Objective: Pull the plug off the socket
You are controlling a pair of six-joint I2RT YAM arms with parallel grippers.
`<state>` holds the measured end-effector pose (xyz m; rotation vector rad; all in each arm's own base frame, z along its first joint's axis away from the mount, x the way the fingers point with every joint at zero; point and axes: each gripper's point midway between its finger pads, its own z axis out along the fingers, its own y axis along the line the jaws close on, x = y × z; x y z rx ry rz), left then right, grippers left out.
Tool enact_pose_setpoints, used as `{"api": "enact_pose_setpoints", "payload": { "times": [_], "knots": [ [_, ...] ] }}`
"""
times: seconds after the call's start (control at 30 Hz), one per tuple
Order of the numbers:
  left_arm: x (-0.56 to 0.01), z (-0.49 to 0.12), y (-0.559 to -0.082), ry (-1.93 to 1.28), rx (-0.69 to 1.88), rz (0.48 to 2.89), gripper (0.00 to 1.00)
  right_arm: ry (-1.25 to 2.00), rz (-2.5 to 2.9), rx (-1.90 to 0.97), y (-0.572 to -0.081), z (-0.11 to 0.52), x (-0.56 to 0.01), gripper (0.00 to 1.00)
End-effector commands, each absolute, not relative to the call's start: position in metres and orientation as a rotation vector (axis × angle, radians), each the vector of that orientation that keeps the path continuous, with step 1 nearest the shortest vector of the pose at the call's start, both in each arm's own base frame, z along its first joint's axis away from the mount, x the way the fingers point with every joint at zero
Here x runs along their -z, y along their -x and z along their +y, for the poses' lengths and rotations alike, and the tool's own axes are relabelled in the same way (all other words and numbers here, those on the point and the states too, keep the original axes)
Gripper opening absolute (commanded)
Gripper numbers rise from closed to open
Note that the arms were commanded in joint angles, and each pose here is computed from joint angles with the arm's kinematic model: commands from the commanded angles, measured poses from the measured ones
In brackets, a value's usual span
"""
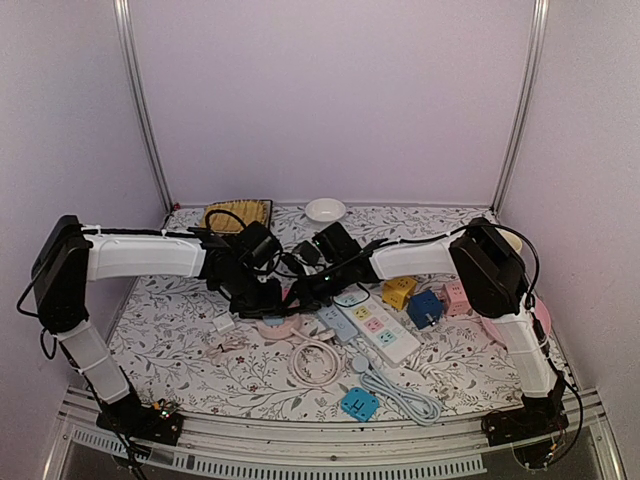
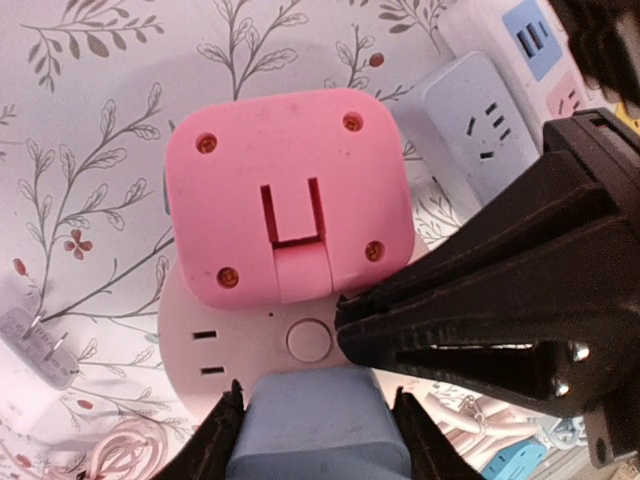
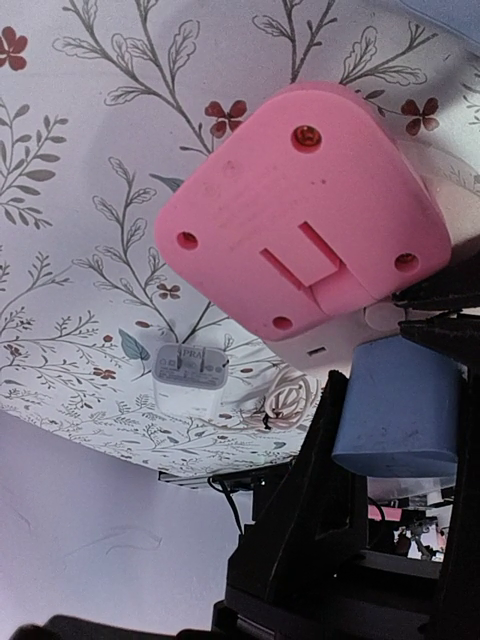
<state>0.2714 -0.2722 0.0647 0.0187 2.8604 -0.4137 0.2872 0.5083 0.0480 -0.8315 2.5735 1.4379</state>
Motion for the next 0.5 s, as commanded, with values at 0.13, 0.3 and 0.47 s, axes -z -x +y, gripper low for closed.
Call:
{"api": "enact_pose_setpoints", "payload": {
  "times": [0.13,0.3,0.47],
  "knots": [
    [-0.0927,-0.2809,-0.2906,0.054,0.587,2.778,0.17,0.704,2.968,-1.095,-0.2654,0.4535,0.0518,0.07],
    [-0.0966,-0.2817,-0.2951,0.077,0.664,2.757,0.17,0.708,2.965,-1.079,-0.2666,0.4524,0.0523,0.07],
    [-0.0948,-0.2824,-0.2965,0.088,0.717,2.757,0.17,0.713,2.963,-1.057,-0.2676,0.4512,0.0531,0.07]
  ]
}}
